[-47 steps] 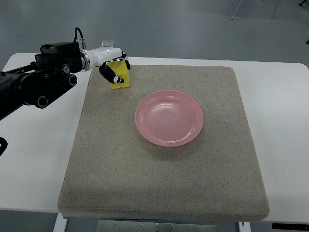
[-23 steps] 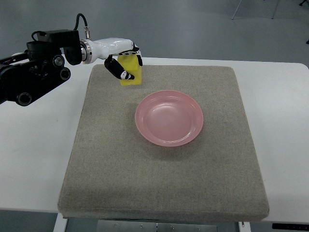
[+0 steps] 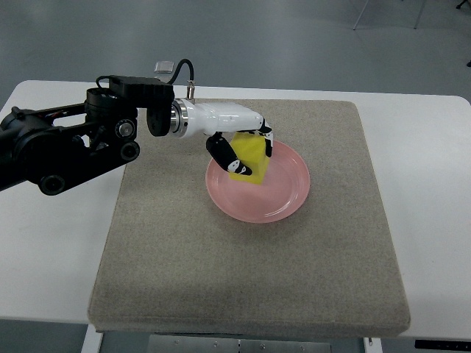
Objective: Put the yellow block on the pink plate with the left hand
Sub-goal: 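Lift the held yellow cube and carry it over the pink plate, then lower the cube onto the pink plate and open the left hand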
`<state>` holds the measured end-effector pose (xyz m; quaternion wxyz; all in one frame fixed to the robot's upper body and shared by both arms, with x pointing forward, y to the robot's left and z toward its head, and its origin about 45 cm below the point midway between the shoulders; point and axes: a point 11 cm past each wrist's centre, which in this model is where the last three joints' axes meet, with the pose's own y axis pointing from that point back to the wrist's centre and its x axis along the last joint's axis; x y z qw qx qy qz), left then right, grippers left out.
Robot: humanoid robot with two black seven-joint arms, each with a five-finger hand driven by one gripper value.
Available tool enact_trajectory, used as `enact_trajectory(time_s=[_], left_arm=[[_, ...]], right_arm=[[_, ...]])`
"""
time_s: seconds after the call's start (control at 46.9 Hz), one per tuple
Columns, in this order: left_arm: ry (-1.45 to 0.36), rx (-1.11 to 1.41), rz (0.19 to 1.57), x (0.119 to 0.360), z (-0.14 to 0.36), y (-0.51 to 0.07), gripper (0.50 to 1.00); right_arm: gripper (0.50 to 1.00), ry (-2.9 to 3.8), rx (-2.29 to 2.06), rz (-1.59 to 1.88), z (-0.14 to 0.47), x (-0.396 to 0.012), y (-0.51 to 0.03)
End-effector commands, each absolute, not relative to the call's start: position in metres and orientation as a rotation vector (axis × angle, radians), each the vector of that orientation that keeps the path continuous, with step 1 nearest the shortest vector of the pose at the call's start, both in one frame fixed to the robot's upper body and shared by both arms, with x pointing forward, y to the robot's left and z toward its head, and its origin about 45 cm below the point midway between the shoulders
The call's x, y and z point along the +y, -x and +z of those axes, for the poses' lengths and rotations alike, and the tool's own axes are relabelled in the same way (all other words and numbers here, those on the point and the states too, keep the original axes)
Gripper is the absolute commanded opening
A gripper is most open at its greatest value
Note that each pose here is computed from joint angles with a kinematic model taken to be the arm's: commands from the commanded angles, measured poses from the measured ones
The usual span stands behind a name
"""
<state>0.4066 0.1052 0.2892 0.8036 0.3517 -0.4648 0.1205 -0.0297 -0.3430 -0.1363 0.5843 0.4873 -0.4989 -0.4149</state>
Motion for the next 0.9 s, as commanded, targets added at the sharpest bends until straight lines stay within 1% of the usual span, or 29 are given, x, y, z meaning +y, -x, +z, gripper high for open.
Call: enact_trajectory(time_s=[0.0, 0.213, 0.363, 0.469, 0.491, 0.533, 0.555, 0.576, 0.64, 0.683, 0.725, 0.789, 0.811, 0.853, 0.875], left_arm=[[-0.75, -0.99, 0.249, 0.099, 0.282, -0.404, 0.5], [-0.778, -1.024, 0.239, 0.09, 0.27, -0.408, 0.5], [-0.78, -1.045, 0.268, 0.092, 0.27, -0.413, 0.5], [-0.782, -1.036, 0.262, 0.092, 0.265, -0.413, 0.5], [-0.784, -1.032, 0.261, 0.092, 0.263, -0.412, 0.548], [-0.786, -1.029, 0.257, 0.092, 0.261, -0.411, 0.683], [-0.787, -1.029, 0.257, 0.092, 0.26, -0.411, 0.722], [-0.788, -1.029, 0.255, 0.092, 0.26, -0.411, 0.733], [-0.789, -1.029, 0.254, 0.092, 0.259, -0.411, 0.741], [-0.794, -1.029, 0.247, 0.093, 0.257, -0.41, 0.786], [-0.802, -1.033, 0.24, 0.093, 0.255, -0.409, 0.846], [-0.809, -1.038, 0.238, 0.095, 0.254, -0.41, 0.889], [-0.809, -1.038, 0.238, 0.095, 0.255, -0.41, 0.915], [-0.807, -1.044, 0.238, 0.095, 0.257, -0.41, 0.983], [-0.806, -1.046, 0.236, 0.094, 0.258, -0.41, 0.992]], right_arm=[[0.924, -1.137, -1.164, -0.967, -0.136, -0.343, 0.03], [0.924, -1.135, -1.164, -0.968, -0.136, -0.343, 0.03], [0.924, -1.136, -1.163, -0.969, -0.136, -0.343, 0.03], [0.924, -1.138, -1.164, -0.968, -0.136, -0.343, 0.03], [0.924, -1.137, -1.164, -0.967, -0.136, -0.343, 0.03], [0.924, -1.137, -1.165, -0.969, -0.136, -0.343, 0.03], [0.924, -1.137, -1.164, -0.967, -0.136, -0.343, 0.03], [0.924, -1.137, -1.164, -0.967, -0.136, -0.343, 0.03], [0.924, -1.135, -1.164, -0.968, -0.136, -0.343, 0.03], [0.924, -1.137, -1.164, -0.967, -0.136, -0.343, 0.03], [0.924, -1.138, -1.164, -0.968, -0.136, -0.343, 0.03], [0.924, -1.136, -1.165, -0.966, -0.136, -0.344, 0.03], [0.924, -1.136, -1.163, -0.969, -0.136, -0.343, 0.03], [0.924, -1.137, -1.164, -0.967, -0.136, -0.343, 0.03], [0.924, -1.136, -1.163, -0.969, -0.136, -0.343, 0.03]])
